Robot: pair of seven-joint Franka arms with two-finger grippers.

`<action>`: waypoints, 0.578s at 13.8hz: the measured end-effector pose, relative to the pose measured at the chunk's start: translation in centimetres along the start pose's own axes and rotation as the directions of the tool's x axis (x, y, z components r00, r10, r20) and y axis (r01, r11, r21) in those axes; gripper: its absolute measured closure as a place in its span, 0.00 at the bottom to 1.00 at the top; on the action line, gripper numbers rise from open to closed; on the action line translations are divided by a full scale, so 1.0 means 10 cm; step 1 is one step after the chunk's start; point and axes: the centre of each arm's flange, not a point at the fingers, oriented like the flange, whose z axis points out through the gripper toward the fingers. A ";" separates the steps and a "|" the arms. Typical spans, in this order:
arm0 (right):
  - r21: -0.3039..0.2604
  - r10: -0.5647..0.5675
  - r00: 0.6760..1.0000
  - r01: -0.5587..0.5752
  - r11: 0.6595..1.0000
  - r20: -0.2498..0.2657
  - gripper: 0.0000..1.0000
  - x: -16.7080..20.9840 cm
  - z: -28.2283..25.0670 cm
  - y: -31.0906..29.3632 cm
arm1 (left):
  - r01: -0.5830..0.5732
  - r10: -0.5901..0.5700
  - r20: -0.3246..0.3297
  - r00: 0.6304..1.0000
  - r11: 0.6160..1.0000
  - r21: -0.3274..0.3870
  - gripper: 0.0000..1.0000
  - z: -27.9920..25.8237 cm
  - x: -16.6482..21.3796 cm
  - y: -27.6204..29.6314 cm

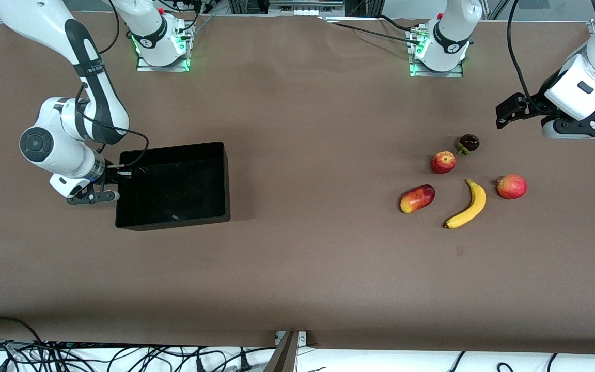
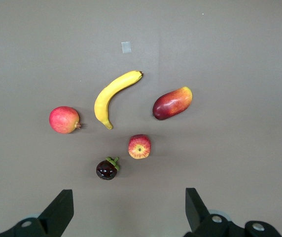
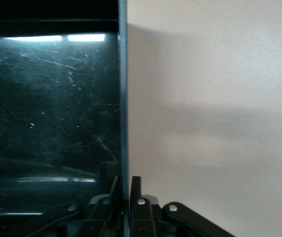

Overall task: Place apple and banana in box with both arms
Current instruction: 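Reach the right gripper to the black box rim and grasp it, then slide the box toward the fruit while the left gripper reaches the apple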

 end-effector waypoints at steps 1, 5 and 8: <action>0.002 -0.005 1.000 0.005 1.000 -0.006 0.95 0.03 -0.04 -0.03 | 0.000 0.000 0.000 1.000 1.000 0.000 0.00 0.00 0.00 0.00; 0.093 -0.012 1.000 0.012 0.996 -0.006 0.95 0.40 -0.66 -0.44 | 0.000 0.000 0.014 1.000 1.000 0.002 0.00 0.02 -0.01 0.00; 0.128 0.006 1.000 -0.005 0.992 -0.006 0.95 0.63 -1.22 -1.14 | 0.000 0.000 0.066 0.998 1.000 0.007 0.00 0.09 -0.04 -0.01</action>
